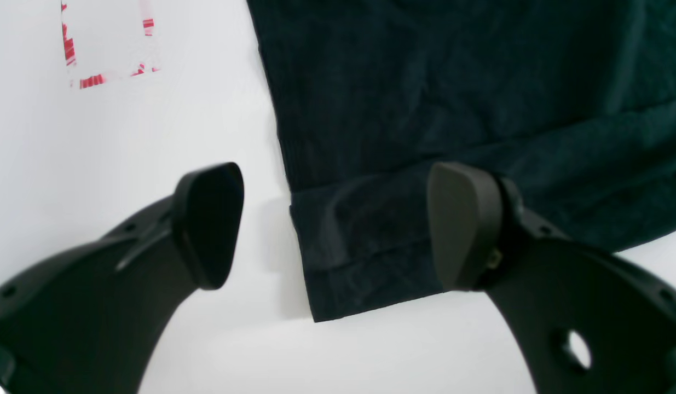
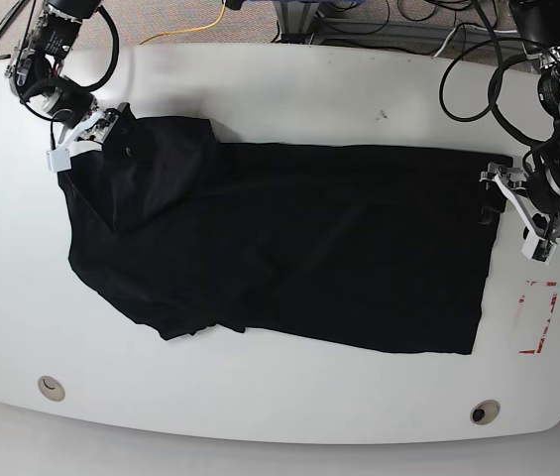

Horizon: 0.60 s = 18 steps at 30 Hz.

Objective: Layout the t-shirt on the table in an organized manner, then fold the t-shirt properly
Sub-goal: 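Drag the shirt edge with the right gripper away from the left gripper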

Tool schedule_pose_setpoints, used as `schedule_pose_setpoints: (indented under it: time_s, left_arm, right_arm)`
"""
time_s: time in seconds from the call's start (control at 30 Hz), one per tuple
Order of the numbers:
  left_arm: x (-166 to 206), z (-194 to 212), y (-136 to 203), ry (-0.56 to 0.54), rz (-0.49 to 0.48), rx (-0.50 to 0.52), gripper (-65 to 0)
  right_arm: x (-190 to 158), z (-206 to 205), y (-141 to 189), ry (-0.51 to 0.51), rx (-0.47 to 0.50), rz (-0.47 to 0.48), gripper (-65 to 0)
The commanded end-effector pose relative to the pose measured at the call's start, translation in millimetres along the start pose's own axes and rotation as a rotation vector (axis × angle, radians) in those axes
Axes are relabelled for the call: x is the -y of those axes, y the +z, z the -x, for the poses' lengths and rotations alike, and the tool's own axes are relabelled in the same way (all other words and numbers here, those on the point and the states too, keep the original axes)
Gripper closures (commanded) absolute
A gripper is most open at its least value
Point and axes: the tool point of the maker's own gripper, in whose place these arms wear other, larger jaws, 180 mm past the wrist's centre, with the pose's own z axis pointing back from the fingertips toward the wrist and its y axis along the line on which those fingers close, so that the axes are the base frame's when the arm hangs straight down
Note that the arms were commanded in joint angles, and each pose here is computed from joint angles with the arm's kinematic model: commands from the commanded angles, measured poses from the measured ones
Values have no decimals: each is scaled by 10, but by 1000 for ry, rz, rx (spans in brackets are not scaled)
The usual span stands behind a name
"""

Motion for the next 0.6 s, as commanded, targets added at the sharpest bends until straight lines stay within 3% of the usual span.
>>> schedule_pose_setpoints:
  time_s: [0.0,0.1,0.17,0.23,0.43,0.47,0.57]
  left_arm:
    - [-67,-150,63,-20,-18,46,-483]
    - [-67,-150,63,-20,-18,46,-483]
    - [-69,-146,61,-19,-18,45,-483]
    - [-69,-146,61,-19,-18,45,-483]
    - [-70,-141,58,-18,-17,43,-483]
    - [-70,-141,58,-18,-17,43,-483]
    - [-53,-140,51,-13,-14,45,-483]
  right_arm:
    - [11,-82,36,29,-6,16,-650]
    - [7,-94,31,30,-4,14,-650]
    - [5,-96,31,30,-3,13,-606]
    - [0,-105,29,33,-2,12,-522]
    - [-54,-131,33,28,10,-16,-44]
    - [-83,-133,29,26,9,-32,0]
    - [-156,-150,31,20,15,-70,-29]
